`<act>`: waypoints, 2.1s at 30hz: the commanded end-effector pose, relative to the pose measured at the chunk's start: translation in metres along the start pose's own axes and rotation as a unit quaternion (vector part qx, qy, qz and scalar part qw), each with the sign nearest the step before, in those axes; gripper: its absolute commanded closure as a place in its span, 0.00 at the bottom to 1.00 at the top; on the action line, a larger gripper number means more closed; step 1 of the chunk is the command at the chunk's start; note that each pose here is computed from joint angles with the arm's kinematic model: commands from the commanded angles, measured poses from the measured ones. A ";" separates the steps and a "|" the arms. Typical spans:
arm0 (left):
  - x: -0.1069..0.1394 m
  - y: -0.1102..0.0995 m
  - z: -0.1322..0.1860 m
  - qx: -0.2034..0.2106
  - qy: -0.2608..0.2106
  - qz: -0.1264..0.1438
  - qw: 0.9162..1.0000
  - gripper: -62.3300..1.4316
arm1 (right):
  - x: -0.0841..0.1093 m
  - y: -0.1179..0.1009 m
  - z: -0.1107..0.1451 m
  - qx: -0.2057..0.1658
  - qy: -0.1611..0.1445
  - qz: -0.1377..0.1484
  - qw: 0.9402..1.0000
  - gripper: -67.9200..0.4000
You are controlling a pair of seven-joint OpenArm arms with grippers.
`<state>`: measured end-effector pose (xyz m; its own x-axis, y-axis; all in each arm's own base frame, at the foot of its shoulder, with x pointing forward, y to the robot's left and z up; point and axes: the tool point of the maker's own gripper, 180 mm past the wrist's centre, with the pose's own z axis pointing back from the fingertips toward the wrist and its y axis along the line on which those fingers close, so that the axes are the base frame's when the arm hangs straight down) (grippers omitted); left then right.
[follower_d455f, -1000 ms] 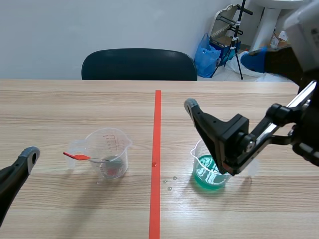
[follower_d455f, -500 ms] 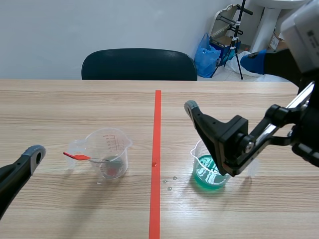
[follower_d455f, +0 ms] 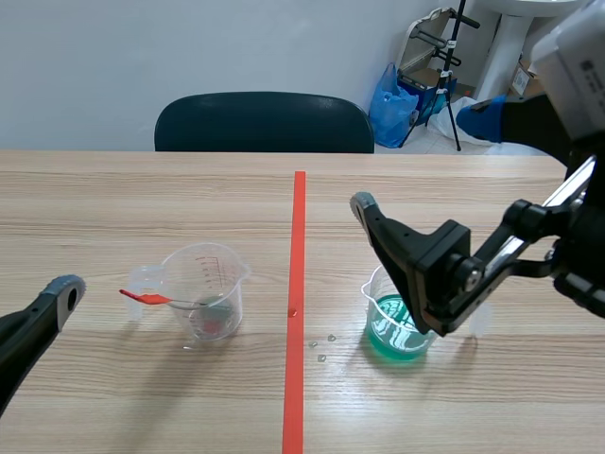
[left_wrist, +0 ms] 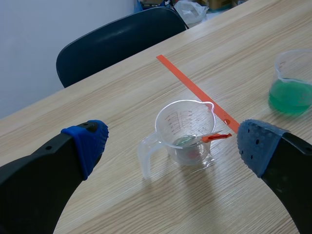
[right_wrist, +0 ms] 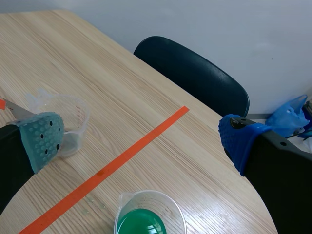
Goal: Do the redox reaction experiment
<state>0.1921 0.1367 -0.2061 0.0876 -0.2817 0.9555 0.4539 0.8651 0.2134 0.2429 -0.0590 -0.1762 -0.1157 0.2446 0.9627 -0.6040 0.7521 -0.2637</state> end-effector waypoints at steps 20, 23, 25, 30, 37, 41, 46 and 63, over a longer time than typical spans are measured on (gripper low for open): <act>0.005 0.002 0.000 0.005 -0.011 0.001 1.000 0.09 | 0.010 -0.004 -0.001 -0.004 -0.021 0.004 1.000 0.00; 0.005 0.002 0.000 0.005 -0.011 0.001 1.000 0.09 | 0.011 -0.004 -0.001 -0.004 -0.023 0.004 1.000 0.00; 0.005 0.002 0.000 0.005 -0.011 0.001 1.000 0.09 | 0.011 -0.004 -0.001 -0.004 -0.023 0.004 1.000 0.00; 0.005 0.002 0.000 0.005 -0.011 0.001 1.000 0.09 | 0.011 -0.004 -0.001 -0.004 -0.023 0.004 1.000 0.00; 0.005 0.002 0.000 0.005 -0.011 0.001 1.000 0.09 | 0.011 -0.004 -0.001 -0.004 -0.023 0.004 1.000 0.00; 0.005 0.002 0.000 0.005 -0.011 0.001 1.000 0.09 | 0.011 -0.004 -0.001 -0.004 -0.023 0.004 1.000 0.00; 0.005 0.002 0.000 0.005 -0.011 0.001 1.000 0.09 | 0.011 -0.004 -0.001 -0.004 -0.023 0.004 1.000 0.00; 0.006 0.002 0.000 0.005 -0.011 0.001 1.000 0.09 | 0.011 -0.004 -0.001 -0.004 -0.025 0.004 1.000 0.00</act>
<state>0.1921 0.1367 -0.2061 0.0876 -0.2817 0.9555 0.4539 0.8651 0.2134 0.2427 -0.0585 -0.1742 -0.1247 0.2376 0.9633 -0.6040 0.7521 -0.2637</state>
